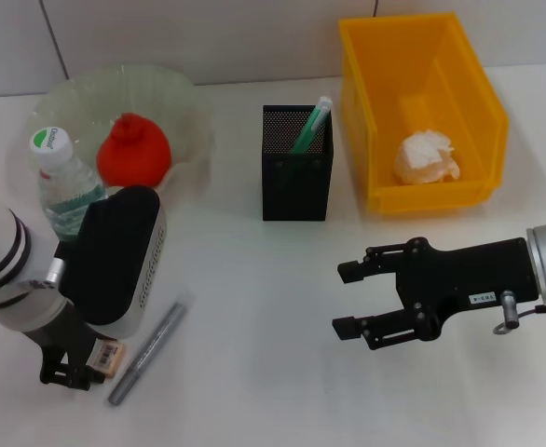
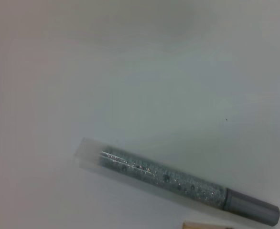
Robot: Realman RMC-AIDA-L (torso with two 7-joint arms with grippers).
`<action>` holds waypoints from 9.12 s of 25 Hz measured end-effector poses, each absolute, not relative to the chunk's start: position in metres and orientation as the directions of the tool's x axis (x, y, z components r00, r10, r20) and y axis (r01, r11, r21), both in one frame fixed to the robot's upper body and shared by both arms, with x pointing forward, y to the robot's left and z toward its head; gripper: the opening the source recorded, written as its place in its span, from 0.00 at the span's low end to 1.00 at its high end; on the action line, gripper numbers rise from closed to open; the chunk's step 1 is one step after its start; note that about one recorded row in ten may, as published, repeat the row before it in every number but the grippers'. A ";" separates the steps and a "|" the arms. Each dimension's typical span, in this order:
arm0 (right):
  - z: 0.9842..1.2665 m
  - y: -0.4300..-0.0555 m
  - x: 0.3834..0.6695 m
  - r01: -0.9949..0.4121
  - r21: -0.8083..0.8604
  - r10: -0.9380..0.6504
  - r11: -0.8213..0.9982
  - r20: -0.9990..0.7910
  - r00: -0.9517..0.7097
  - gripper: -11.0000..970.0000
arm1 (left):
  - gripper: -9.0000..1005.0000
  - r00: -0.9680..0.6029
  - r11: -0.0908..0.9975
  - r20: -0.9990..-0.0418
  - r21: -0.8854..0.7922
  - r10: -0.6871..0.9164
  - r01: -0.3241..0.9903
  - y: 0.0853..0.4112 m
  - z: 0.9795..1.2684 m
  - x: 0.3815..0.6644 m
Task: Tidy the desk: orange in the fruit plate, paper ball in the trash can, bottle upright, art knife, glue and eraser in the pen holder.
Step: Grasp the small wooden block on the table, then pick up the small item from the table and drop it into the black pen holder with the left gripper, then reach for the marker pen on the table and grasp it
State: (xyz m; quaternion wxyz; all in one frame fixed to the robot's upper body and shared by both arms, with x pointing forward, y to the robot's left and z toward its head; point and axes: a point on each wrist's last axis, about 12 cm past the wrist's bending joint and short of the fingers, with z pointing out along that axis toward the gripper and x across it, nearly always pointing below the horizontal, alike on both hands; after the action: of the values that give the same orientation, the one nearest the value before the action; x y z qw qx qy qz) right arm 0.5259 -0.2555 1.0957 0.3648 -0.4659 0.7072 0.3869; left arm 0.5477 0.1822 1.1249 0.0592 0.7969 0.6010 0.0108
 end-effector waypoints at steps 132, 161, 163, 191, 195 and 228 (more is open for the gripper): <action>1.090 -0.271 0.512 -0.930 0.198 -0.340 0.308 -0.891 -0.302 0.79 | 0.52 0.021 0.398 -0.789 0.332 0.614 0.855 0.110 1.150 0.633; 1.090 -0.270 0.513 -0.932 0.194 -0.341 0.307 -0.892 -0.298 0.79 | 0.75 0.040 0.394 -0.775 0.365 0.631 0.843 0.100 1.145 0.630; 1.091 -0.271 0.514 -0.931 0.194 -0.341 0.308 -0.891 -0.298 0.79 | 0.79 0.039 0.390 -0.777 0.359 0.629 0.848 0.098 1.146 0.629; 1.095 -0.284 0.488 -0.957 0.156 -0.347 0.243 -0.908 -0.236 0.79 | 0.78 0.055 0.393 -0.792 0.361 0.609 0.846 0.111 1.223 0.585; 1.099 -0.296 0.481 -0.951 0.167 -0.312 0.260 -0.918 -0.246 0.79 | 0.78 0.018 0.423 -0.796 0.341 0.606 0.839 0.121 1.227 0.572; 1.100 -0.303 0.485 -0.945 0.139 -0.305 0.297 -0.924 -0.232 0.79 | 0.78 -0.424 0.626 -0.708 0.033 0.565 0.779 0.180 1.235 0.503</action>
State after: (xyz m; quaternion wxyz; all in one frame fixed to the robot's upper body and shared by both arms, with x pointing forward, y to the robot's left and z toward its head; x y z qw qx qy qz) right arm 0.4853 -0.3030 1.0995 0.4208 -0.4549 0.6867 0.3800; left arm 0.5035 0.1798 1.2352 0.3523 0.4049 0.8299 -0.1520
